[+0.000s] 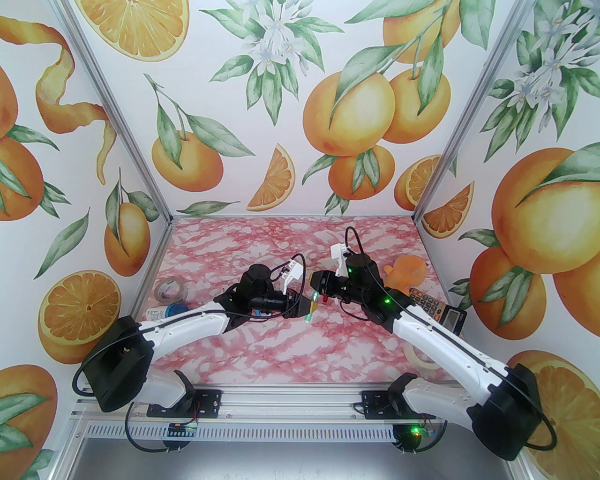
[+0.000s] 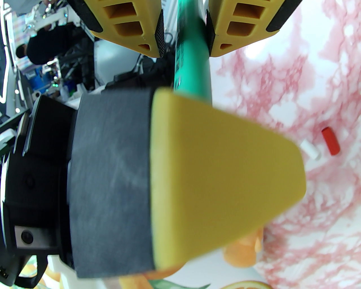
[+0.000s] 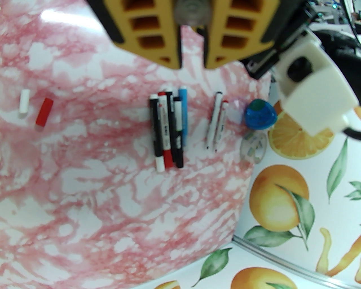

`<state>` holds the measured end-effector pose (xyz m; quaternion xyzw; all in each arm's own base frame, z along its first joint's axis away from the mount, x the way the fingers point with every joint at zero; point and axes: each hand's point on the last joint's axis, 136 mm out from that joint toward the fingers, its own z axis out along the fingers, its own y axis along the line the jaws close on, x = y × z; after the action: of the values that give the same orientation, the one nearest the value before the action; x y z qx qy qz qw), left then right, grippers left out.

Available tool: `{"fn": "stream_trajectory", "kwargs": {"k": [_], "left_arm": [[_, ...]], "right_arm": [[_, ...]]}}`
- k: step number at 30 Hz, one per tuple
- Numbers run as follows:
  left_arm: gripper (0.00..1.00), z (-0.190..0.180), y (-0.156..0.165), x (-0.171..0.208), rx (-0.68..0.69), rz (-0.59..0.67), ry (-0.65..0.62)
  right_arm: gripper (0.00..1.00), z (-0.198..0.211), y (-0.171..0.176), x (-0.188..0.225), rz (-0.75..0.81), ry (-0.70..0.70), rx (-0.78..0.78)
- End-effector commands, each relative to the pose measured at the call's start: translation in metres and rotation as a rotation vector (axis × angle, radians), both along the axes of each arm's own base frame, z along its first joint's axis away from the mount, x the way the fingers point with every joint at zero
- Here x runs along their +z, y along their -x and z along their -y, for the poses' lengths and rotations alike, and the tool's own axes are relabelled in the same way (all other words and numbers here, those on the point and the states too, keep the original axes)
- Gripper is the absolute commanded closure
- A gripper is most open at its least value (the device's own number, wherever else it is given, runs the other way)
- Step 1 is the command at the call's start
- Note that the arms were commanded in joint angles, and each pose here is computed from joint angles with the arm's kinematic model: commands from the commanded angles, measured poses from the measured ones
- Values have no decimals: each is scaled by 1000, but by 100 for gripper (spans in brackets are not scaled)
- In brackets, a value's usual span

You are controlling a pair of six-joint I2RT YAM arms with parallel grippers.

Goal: Open the pen caps

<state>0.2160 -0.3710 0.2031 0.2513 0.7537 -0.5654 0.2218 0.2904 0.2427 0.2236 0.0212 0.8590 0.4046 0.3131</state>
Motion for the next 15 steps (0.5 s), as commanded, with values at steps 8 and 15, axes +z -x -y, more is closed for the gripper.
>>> {"fn": "stream_trajectory", "kwargs": {"k": [8, 15], "left_arm": [[77, 11, 3, -1, -12, 17, 19], [93, 4, -2, -8, 50, 91, -95]], "right_arm": [[84, -3, 0, 19, 40, -82, -16], [87, 15, -6, 6, 14, -25, -124]]}}
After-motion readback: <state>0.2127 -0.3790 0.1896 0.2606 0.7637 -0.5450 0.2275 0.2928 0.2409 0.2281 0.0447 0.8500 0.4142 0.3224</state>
